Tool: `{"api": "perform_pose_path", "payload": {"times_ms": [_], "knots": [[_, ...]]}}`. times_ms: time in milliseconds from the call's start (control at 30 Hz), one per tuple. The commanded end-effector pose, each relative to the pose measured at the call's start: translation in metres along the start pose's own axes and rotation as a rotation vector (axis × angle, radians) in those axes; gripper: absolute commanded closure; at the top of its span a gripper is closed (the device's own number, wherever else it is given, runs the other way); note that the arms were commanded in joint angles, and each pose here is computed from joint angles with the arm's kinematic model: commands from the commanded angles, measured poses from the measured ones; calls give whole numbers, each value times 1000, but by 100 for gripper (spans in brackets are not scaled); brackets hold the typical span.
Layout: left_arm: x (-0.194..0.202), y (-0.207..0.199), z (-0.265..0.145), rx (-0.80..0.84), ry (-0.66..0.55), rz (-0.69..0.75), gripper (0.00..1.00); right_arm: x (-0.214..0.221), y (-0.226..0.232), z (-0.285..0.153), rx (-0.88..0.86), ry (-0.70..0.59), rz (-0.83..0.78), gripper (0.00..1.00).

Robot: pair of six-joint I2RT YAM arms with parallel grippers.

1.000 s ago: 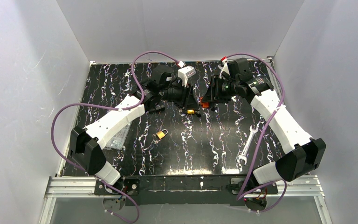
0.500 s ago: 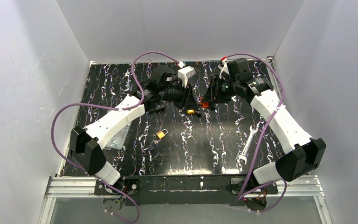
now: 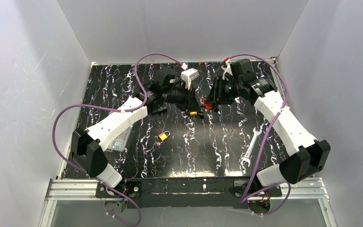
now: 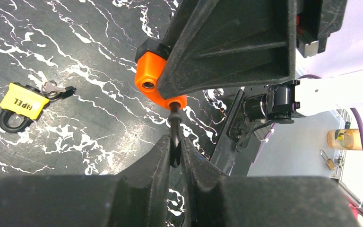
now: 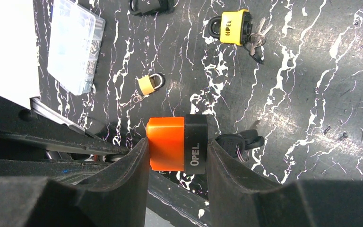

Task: Lock with the key
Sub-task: Lock the lock.

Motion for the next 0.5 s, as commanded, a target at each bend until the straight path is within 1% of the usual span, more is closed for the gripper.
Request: {"api": "perform_pose_path", "payload": {"times_ms": [0, 67, 267, 300, 333, 367, 433, 467], "knots": [[0, -2, 1, -7, -4, 10, 91, -12, 17, -20, -64, -84, -32, 99], [-1, -2, 2, -14, -4, 4, 100, -12, 18, -21, -67, -88, -32, 99], [-2, -2, -1, -64, -28, 4, 100, -12, 20, -27, -73, -108, -33, 99], [-4, -4, -5, -70, -45, 7, 100, -12, 20, -29, -75, -115, -36, 95], [-7, -7, -9, -73, -62, 14, 100, -12, 21, -32, -80, -127, -42, 84], [-10, -10, -15, -75, -83, 23, 100, -12, 22, -35, -88, -145, -50, 71], [-17, -20, -26, -56, -123, 51, 100, -13, 27, -44, -114, -192, -74, 48], [-21, -25, -33, -51, -146, 61, 100, -14, 29, -50, -127, -222, -90, 42]]}}
Point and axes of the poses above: each gripper's point midway between its finger pads, its own z axis out along the fingers, its own y axis along the line the jaws close on, x = y × z, the point moved 7 cm from there along -z, back along the fingers, and after that the axes turned 3 degrees about -z, right-handed, at the moved point
